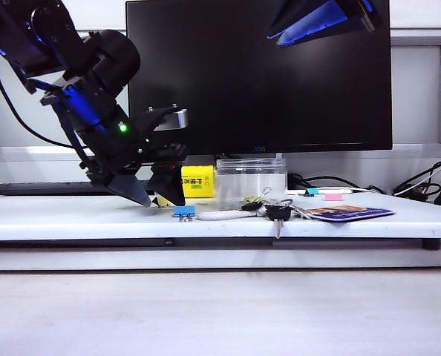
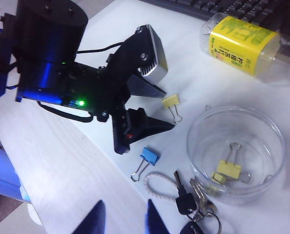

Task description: Pick up the clips with the largest number of clips of the same color on the table and place them in a round transparent plastic box.

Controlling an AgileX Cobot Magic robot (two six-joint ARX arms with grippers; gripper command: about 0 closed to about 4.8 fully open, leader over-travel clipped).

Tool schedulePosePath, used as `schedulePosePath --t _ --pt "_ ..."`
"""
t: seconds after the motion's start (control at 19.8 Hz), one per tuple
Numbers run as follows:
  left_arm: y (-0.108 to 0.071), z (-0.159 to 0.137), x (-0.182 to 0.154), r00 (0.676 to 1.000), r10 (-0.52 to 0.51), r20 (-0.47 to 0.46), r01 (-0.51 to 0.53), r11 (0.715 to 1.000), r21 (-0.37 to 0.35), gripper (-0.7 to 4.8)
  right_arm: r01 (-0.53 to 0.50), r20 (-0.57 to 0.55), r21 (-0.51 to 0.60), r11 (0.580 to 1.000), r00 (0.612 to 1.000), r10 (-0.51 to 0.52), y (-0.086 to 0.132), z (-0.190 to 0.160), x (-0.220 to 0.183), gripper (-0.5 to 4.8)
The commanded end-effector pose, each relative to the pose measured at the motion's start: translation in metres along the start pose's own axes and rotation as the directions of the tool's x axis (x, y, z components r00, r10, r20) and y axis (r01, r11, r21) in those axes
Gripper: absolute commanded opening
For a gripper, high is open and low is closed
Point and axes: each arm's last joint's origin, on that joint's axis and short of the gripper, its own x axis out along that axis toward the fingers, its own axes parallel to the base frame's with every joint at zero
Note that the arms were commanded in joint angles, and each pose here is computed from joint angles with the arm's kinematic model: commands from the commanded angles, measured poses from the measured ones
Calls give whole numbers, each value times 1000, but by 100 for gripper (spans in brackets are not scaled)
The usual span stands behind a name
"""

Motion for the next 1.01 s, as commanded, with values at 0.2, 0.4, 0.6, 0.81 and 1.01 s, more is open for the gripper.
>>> schedulePosePath --t 0.2,0.4,0.6,0.81,1.01 --pt "0 -4 12 1000 5 -1 -5 999 -31 317 -3 8 -10 1000 1000 3 1 2 -2 112" --pt "0 -6 14 1000 1 -9 -1 999 -32 205 -3 8 -11 1000 1000 3 1 2 -2 112" --pt "0 -4 12 1000 -2 -1 2 999 -32 205 9 9 -11 1000 1000 -9 1 2 -2 112" --pt "1 20 -12 997 7 73 -5 1000 -23 205 153 6 -9 988 988 -153 -4 2 -3 111" --pt "2 48 -32 994 9 105 -7 1000 -19 205 191 4 -8 982 982 -191 -5 1 -3 104"
